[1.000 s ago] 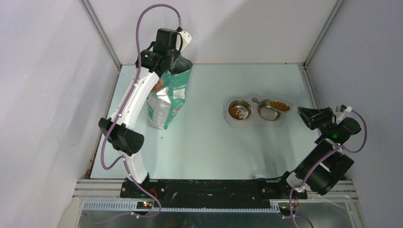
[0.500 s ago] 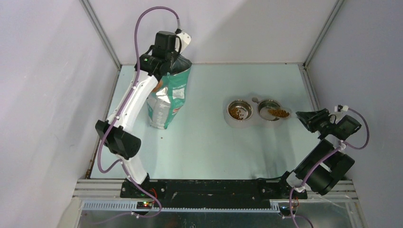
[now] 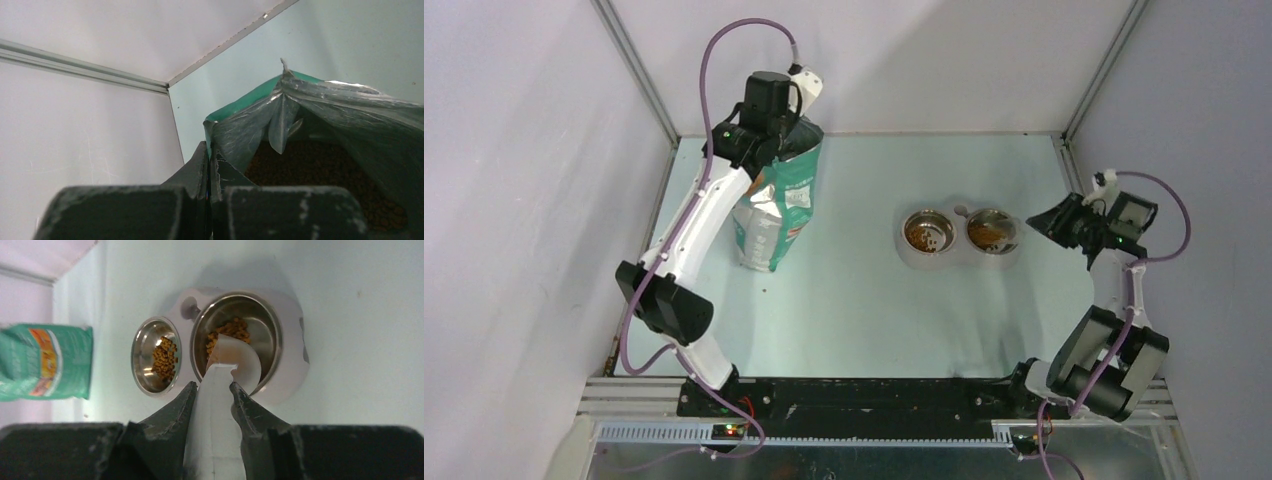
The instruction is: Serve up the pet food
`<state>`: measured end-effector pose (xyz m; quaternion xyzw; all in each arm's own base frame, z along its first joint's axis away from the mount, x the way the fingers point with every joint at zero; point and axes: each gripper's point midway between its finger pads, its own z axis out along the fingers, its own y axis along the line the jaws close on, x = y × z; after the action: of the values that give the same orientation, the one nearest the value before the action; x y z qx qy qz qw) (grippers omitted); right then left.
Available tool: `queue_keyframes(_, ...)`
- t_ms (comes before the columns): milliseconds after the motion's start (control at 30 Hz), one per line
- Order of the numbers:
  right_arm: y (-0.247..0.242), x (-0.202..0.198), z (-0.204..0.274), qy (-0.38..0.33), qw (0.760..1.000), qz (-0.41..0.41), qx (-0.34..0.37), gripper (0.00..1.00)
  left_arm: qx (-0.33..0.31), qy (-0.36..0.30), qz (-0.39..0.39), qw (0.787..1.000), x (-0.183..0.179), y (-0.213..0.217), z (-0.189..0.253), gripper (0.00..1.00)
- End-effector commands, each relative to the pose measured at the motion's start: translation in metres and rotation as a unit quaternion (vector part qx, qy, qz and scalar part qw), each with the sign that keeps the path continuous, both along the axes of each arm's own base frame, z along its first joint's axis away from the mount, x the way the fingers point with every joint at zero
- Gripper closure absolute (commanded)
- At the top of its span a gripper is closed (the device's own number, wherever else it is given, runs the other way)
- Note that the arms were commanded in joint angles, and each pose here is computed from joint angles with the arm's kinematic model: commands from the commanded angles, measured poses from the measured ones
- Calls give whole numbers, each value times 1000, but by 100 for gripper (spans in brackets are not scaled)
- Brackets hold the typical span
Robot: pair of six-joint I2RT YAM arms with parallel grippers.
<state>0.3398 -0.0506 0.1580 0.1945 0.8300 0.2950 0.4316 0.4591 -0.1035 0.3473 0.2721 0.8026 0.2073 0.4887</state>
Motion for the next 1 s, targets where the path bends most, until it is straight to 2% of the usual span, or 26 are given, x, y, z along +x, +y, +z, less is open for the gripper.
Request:
queue_keyframes(0,7,6,31,-17,986,55,-159,100,-25,-44,2,999,-10,2,28,100)
queue_keyframes(133,26,8,44,-20,958,115,-262,100,-41,-52,0,998,-12,0,36,100)
queue_keyframes(233,33,1,50,-14,927,157,-339,100,-55,-50,-7,997,-15,-3,38,100)
queue_keyframes(333,47,-3,63,-26,900,200,-387,100,-69,-45,-17,996,-19,-7,39,100)
queue_keyframes(433,50,-6,80,-32,894,198,-401,100,-78,-42,-22,996,-22,-9,38,100)
queue_keyframes(533,60,1,110,-48,914,179,-360,100,-89,-38,-23,995,-23,-10,36,100)
queue_keyframes(567,68,6,138,-78,920,179,-339,100,-90,-35,-23,995,-23,-11,35,100)
queue_keyframes(600,74,12,145,-76,934,171,-304,100,-94,-31,-24,995,-25,-11,37,100)
queue_keyframes(633,84,16,180,-114,938,178,-274,100,-96,-24,-26,995,-25,-13,35,100)
queue_keyframes(667,98,23,187,-114,950,193,-218,100,-96,-19,-26,995,-28,-12,38,100)
queue_keyframes(700,105,27,219,-147,949,192,-203,100,-93,-10,-27,995,-29,-12,34,100)
queue_keyframes(733,121,36,228,-152,954,209,-151,100,-94,-11,-27,995,-29,-12,35,100)
queue_keyframes(767,128,39,253,-179,951,212,-137,100,-93,-7,-27,995,-30,-12,34,100)
queue_keyframes(833,153,53,280,-192,954,222,-59,100,-97,-6,-24,995,-30,-12,33,100)
queue_keyframes(867,168,62,294,-215,945,242,-40,100,-101,-8,-22,995,-30,-12,35,100)
queue_keyframes(900,177,73,292,-199,949,245,-3,100,-108,-8,-16,994,-30,-11,35,100)
queue_keyframes(933,199,69,314,-232,933,275,7,100,-115,-9,-14,993,-30,-11,37,100)
queue_keyframes(967,211,77,311,-225,931,288,23,100,-127,-5,-12,992,-31,-12,36,100)
